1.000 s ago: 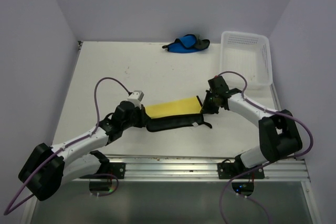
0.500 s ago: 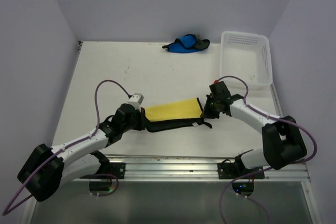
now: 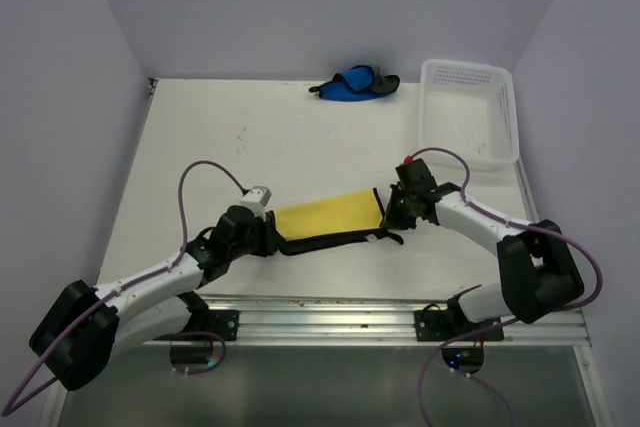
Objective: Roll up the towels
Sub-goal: Fold the towel
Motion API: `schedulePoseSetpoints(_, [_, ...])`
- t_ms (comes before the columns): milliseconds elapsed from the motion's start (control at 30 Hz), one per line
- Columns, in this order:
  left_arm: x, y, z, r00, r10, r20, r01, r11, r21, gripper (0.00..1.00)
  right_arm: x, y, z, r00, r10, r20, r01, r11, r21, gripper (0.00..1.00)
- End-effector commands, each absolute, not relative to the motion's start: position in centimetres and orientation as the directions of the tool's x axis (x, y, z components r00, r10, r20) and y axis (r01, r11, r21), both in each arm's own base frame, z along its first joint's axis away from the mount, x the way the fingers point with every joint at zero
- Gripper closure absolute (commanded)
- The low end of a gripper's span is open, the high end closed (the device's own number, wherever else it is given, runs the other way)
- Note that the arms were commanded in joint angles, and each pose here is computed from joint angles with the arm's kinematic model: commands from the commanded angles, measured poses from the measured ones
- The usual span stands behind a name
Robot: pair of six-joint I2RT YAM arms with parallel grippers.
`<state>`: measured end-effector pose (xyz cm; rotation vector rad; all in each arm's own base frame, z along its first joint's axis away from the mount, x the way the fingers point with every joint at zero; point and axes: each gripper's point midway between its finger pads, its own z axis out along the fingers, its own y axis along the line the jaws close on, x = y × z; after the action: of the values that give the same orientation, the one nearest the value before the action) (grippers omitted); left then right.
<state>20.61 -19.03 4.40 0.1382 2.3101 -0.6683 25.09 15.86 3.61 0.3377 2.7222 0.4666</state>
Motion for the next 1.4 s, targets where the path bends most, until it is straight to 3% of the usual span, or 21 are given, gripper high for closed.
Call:
schedulePoseSetpoints(0, [20.2,-19.6,4.9,-0.726,-0.108,-0.679,0.305,0.835,-0.459,0.79,25.6,14.9,3.1,-0.895,0.296,-0.335,0.187,0.928,0.323,0.98])
schedulePoseSetpoints(33, [20.1,-19.7,5.0,-0.724,-0.107,-0.682,0.311,0.831,-0.461,0.72,25.6,15.0,3.1,-0.895,0.294,-0.336,0.183,0.928,0.323,0.98])
schedulePoseSetpoints(67, [20.0,-19.8,5.2,-0.719,-0.111,-0.686,0.317,0.826,-0.466,0.59,25.8,15.0,3.1,-0.893,0.298,-0.337,0.188,0.927,0.324,0.97])
schedulePoseSetpoints(167, [19.7,-20.2,6.3,-0.700,-0.122,-0.704,0.343,0.807,-0.481,0.47,26.0,15.1,3.2,-0.891,0.299,-0.342,0.186,0.927,0.327,0.94])
schedulePoseSetpoints(333, [19.9,-20.3,8.5,-0.665,-0.168,-0.728,0.354,0.787,-0.505,0.43,26.2,15.4,3.4,-0.888,0.308,-0.340,0.189,0.921,0.341,0.90])
schedulePoseSetpoints(433, [20.3,-20.3,9.1,-0.653,-0.181,-0.735,0.349,0.789,-0.505,0.43,26.2,15.6,3.4,-0.890,0.308,-0.336,0.184,0.917,0.354,0.81])
schedulePoseSetpoints(567, [20.7,-20.7,9.1,-0.657,-0.183,-0.731,0.346,0.789,-0.508,0.44,26.1,15.5,4.1,-0.889,0.301,-0.345,0.173,0.919,0.355,0.56])
schedulePoseSetpoints(667, [21.4,-21.6,9.7,-0.653,-0.184,-0.734,0.359,0.778,-0.515,0.44,26.0,14.7,5.1,-0.882,0.284,-0.377,0.164,0.933,0.321,0.44])
schedulePoseSetpoints(767, [22.6,-22.4,10.6,-0.642,-0.174,-0.747,0.375,0.778,-0.504,0.43,25.7,13.9,6.1,-0.882,0.259,-0.394,0.148,0.946,0.289,0.41])
schedulePoseSetpoints(833, [23.4,-23.1,11.2,-0.635,-0.165,-0.754,0.385,0.779,-0.495,0.43,25.7,13.5,6.7,-0.879,0.241,-0.412,0.135,0.953,0.271,0.41])
schedulePoseSetpoints(933, [24.6,-23.6,12.3,-0.614,-0.188,-0.766,0.382,0.779,-0.497,0.45,26.2,13.6,7.4,-0.866,0.234,-0.442,0.117,0.954,0.276,0.57])
schedulePoseSetpoints(967, [24.9,-23.8,12.6,-0.609,-0.192,-0.770,0.382,0.779,-0.496,0.47,26.9,13.9,7.9,-0.855,0.231,-0.465,0.100,0.952,0.290,0.67])
schedulePoseSetpoints(1000, [25.2,-23.9,12.2,-0.614,-0.187,-0.766,0.373,0.787,-0.492,0.49,27.3,14.3,8.2,-0.850,0.233,-0.472,0.088,0.947,0.309,0.72])
schedulePoseSetpoints(1033, [25.7,-24.0,12.7,-0.605,-0.195,-0.772,0.370,0.789,-0.490,0.62,27.9,15.2,9.1,-0.844,0.231,-0.485,0.059,0.937,0.344,0.75])
schedulePoseSetpoints(1067, [25.9,-24.2,12.5,-0.608,-0.192,-0.771,0.368,0.792,-0.487,0.68,28.7,16.2,9.6,-0.836,0.232,-0.496,0.030,0.924,0.382,0.80])
schedulePoseSetpoints(1100, [26.5,-24.4,12.2,-0.609,-0.192,-0.770,0.357,0.801,-0.482,0.73,29.5,17.1,10.3,-0.829,0.233,-0.508,0.004,0.911,0.412,0.82])
schedulePoseSetpoints(1133, [26.9,-24.2,12.0,-0.610,-0.195,-0.768,0.339,0.812,-0.475,0.85,29.9,18.0,10.8,-0.831,0.232,-0.506,-0.018,0.897,0.442,0.83])
schedulePoseSetpoints(1233, [27.4,-23.8,10.6,-0.632,-0.188,-0.752,0.290,0.843,-0.454,1.00,31.7,20.2,11.2,-0.832,0.207,-0.515,-0.065,0.886,0.460,0.85])
schedulePoseSetpoints(1367, [26.8,-23.2,9.4,-0.653,-0.184,-0.735,0.263,0.855,-0.447,1.00,33.0,23.6,11.2,-0.836,0.153,-0.526,-0.136,0.872,0.471,0.87])
